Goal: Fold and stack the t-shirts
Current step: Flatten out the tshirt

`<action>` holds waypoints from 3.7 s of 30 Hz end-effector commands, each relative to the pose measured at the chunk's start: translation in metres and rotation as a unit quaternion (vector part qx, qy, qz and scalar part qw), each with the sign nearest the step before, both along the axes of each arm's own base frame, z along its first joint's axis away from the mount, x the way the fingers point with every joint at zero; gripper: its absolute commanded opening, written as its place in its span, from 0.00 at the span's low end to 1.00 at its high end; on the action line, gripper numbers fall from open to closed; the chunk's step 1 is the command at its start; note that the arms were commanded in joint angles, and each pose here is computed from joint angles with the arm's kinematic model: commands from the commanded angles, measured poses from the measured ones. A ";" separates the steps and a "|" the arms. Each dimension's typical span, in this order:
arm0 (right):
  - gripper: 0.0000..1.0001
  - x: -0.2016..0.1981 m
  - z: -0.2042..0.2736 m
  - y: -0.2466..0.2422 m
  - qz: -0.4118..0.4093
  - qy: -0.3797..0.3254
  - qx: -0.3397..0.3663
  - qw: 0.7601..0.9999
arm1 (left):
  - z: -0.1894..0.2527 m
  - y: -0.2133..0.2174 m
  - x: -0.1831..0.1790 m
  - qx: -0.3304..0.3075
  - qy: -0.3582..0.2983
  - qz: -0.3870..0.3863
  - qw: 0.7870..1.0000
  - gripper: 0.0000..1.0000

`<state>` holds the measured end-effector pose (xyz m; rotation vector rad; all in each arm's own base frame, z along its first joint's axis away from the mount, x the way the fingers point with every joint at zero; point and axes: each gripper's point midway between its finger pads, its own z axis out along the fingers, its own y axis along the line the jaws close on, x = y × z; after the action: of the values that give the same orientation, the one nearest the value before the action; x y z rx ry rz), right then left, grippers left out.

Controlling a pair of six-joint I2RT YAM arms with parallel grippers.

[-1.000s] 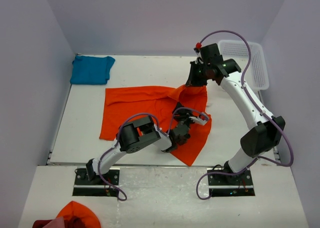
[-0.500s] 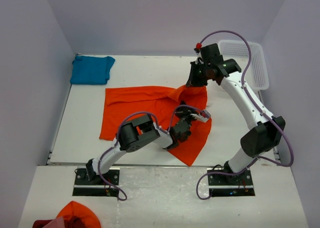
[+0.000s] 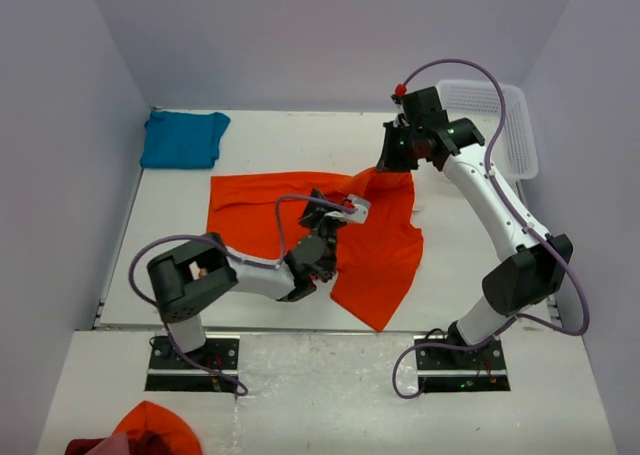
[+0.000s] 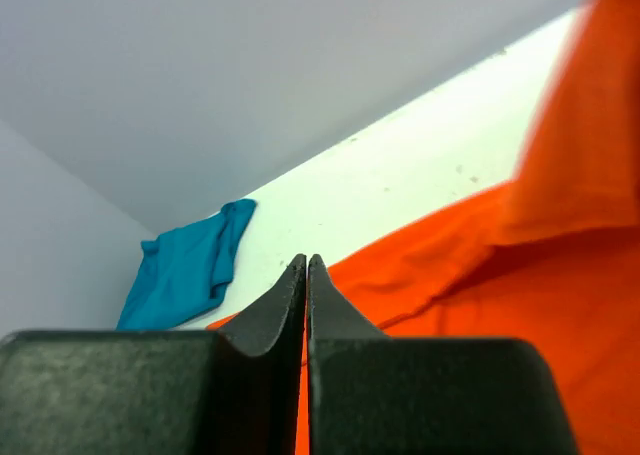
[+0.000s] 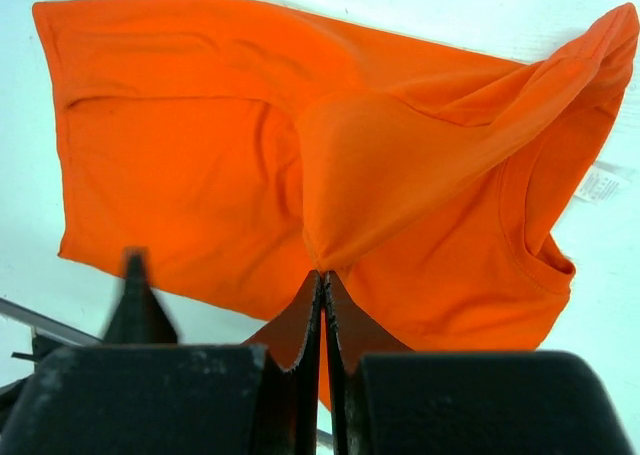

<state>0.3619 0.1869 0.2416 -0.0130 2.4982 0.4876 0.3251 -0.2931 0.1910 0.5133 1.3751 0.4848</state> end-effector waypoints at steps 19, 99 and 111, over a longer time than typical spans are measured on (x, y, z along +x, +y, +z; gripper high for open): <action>0.00 -0.010 0.006 0.001 0.031 -0.043 0.008 0.999 | 0.049 0.008 -0.014 -0.355 0.192 -0.202 0.892 0.47; 0.00 -0.022 0.039 0.012 0.052 -0.051 0.049 0.996 | 0.055 -0.043 -0.014 -0.718 0.285 -0.497 0.396 0.52; 0.00 -0.021 0.040 0.008 0.049 -0.051 0.038 0.997 | 0.056 -0.055 0.018 -0.719 0.268 -0.511 0.387 0.54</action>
<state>0.3420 0.1937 0.2601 -0.0955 2.4386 0.5996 0.3646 -0.3674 0.1223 -0.4660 1.8297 -1.8054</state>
